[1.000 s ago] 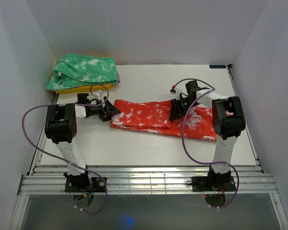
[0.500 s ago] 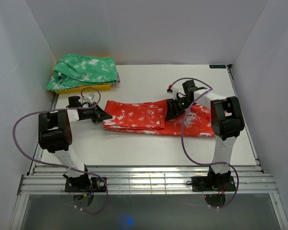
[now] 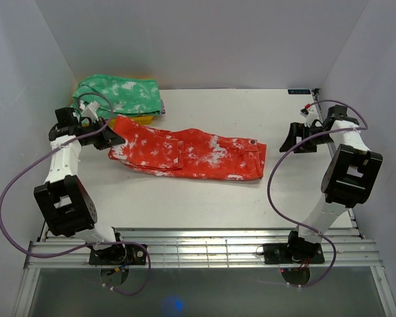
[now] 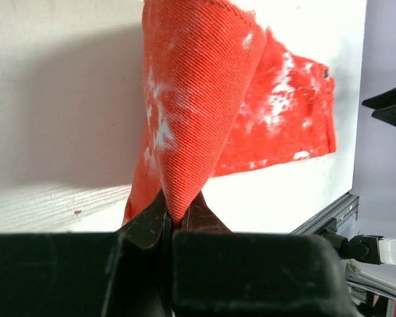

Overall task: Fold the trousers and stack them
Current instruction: Fold the trousers

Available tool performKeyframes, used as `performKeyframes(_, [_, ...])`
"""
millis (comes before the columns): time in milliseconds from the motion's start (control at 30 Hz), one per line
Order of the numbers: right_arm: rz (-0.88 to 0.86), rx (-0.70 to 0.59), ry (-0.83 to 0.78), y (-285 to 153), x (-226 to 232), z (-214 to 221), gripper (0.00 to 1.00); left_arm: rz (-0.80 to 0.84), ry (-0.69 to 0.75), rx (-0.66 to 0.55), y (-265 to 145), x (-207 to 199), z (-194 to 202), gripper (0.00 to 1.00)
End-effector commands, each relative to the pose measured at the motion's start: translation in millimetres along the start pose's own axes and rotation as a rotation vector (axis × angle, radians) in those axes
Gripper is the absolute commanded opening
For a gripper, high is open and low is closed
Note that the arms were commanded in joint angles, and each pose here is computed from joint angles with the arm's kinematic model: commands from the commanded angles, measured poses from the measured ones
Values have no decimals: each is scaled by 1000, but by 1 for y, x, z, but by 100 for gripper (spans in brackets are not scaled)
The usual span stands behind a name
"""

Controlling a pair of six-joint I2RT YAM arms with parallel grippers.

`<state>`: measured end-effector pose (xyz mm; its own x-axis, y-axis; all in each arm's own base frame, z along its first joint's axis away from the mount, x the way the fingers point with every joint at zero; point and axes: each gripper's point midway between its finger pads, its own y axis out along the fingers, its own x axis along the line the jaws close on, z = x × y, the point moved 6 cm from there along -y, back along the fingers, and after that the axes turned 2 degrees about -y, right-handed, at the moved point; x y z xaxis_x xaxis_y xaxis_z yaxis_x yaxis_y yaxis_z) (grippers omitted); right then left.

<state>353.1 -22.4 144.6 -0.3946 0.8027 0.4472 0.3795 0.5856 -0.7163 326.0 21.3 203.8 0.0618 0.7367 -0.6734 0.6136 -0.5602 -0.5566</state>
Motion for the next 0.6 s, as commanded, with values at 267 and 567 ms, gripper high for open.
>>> performKeyframes(267, [-291, -2, 240, 52, 19, 20, 98, -38, 39, 40, 2, -100, -15, 0])
performKeyframes(567, [-318, 59, 225, 101, 34, 29, 61, 4, 26, 163, 57, -163, 2, 0])
